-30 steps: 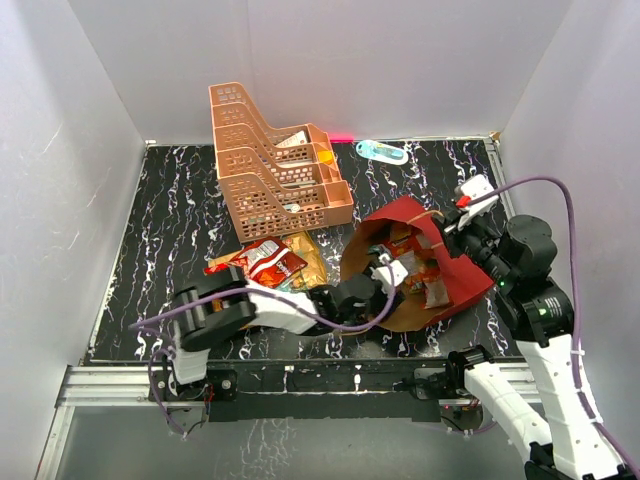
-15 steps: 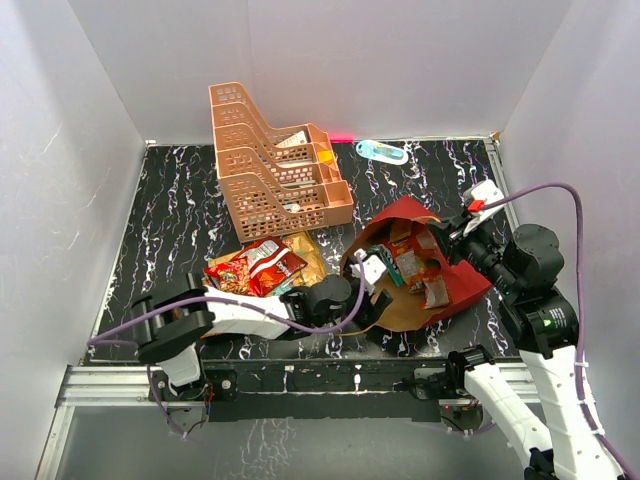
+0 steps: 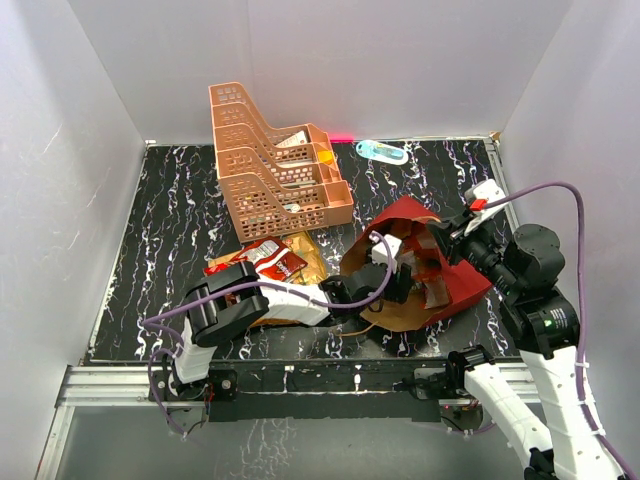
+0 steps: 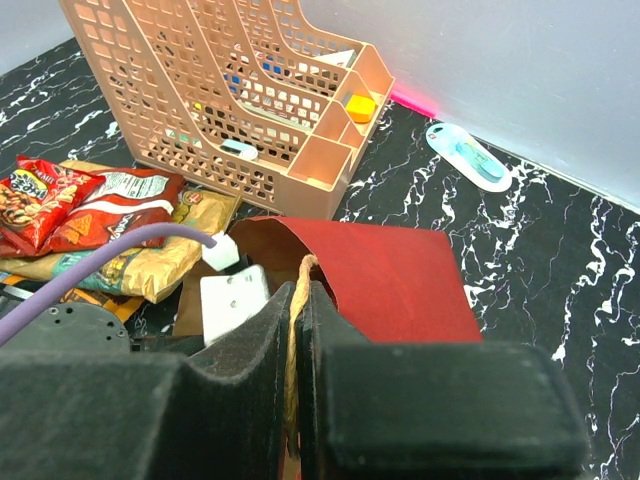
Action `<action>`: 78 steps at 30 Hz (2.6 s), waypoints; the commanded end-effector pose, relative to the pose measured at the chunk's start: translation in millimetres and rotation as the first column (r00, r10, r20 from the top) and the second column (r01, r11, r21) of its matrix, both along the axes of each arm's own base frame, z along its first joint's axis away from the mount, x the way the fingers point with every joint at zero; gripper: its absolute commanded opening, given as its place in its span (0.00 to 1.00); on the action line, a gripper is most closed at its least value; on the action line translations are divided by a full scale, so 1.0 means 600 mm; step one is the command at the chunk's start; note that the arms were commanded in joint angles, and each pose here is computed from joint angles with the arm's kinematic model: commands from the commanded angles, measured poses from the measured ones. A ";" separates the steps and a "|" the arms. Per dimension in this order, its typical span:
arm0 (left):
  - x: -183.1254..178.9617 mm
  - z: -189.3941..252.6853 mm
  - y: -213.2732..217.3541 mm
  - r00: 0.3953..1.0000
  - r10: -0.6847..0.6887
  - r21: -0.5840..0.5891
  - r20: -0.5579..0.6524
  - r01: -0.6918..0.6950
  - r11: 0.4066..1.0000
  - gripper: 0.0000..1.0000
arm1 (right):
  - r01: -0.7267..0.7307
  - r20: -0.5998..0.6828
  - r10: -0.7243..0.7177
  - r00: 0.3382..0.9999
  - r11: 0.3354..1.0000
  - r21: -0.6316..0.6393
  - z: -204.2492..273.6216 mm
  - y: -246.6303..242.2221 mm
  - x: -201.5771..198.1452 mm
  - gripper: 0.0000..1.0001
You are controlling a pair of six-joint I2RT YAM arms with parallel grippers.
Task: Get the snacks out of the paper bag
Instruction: Take out the snack from the paper bag.
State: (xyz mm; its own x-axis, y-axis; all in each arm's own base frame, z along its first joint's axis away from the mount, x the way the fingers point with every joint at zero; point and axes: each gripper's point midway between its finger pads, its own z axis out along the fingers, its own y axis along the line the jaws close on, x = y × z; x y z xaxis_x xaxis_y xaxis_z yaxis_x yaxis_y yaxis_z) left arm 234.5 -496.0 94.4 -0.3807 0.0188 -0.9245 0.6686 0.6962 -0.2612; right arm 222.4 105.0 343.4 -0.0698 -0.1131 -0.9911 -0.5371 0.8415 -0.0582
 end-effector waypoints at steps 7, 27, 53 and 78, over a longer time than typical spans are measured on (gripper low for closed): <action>0.021 -0.044 0.051 0.879 0.352 -0.005 -0.323 -0.374 0.928 0.55 | -0.001 0.116 -0.004 0.993 0.999 0.043 0.062 0.000 -0.009 0.08; 0.101 -0.061 0.018 0.865 0.425 -0.055 -0.268 -0.454 0.889 0.41 | 0.003 0.125 -0.009 0.992 0.999 0.044 0.073 -0.003 -0.016 0.08; 0.057 0.142 -0.007 0.972 0.153 -0.256 -0.180 -0.196 0.946 0.00 | 0.287 0.077 -0.293 0.953 0.954 0.084 0.056 -0.078 0.012 0.08; -0.193 0.464 0.120 0.863 -0.499 -0.330 0.079 0.495 0.804 0.00 | 0.437 0.111 -0.451 0.886 0.890 0.128 0.075 -0.122 0.035 0.08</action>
